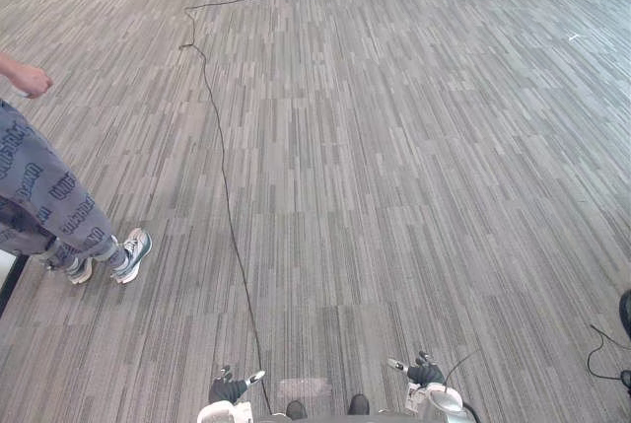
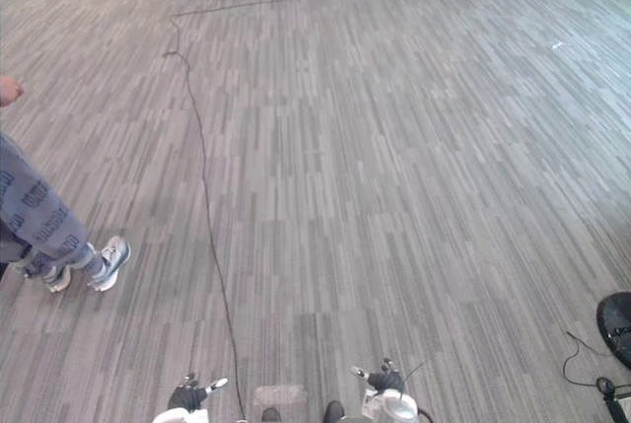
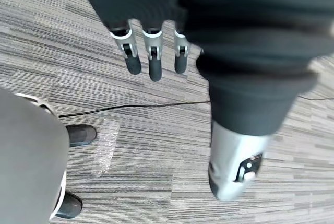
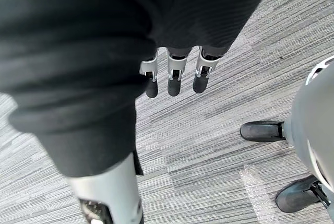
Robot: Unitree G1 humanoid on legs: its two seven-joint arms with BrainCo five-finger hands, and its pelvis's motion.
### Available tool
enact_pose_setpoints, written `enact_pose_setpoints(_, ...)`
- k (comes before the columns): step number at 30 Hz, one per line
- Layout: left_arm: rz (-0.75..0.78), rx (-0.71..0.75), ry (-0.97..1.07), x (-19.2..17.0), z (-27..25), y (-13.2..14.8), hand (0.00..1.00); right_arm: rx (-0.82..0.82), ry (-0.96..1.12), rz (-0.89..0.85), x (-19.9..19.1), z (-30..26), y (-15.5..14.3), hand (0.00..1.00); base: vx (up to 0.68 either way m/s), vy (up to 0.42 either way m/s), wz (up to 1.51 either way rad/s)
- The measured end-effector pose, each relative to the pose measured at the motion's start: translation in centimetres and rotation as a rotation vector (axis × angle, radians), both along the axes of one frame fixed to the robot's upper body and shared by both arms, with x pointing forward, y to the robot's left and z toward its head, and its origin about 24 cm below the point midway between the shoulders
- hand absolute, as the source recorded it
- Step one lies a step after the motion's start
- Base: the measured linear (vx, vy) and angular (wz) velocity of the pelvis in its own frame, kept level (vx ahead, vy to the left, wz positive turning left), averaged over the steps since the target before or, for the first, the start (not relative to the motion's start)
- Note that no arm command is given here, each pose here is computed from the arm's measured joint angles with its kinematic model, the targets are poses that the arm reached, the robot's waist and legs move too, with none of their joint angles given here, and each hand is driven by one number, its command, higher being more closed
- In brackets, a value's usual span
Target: Pick up cushions and gather them together orderly.
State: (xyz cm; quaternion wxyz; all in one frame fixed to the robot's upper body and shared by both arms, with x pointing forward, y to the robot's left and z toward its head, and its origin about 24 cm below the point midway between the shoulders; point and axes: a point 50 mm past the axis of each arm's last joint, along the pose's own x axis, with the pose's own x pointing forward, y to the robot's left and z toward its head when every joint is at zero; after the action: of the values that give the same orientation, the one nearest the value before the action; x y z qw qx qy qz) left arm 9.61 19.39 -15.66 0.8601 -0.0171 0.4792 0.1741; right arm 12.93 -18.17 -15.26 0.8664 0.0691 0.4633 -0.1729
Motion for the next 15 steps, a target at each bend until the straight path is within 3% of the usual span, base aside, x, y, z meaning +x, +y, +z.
enact_pose_setpoints(15, -0.039, 0.012, -0.015, 1.0, 0.2, 0.1, 0.00, 0.008, 0.002, -0.024, 0.5, 0.1, -0.2, 0.00, -0.02, 0.000, 0.02)
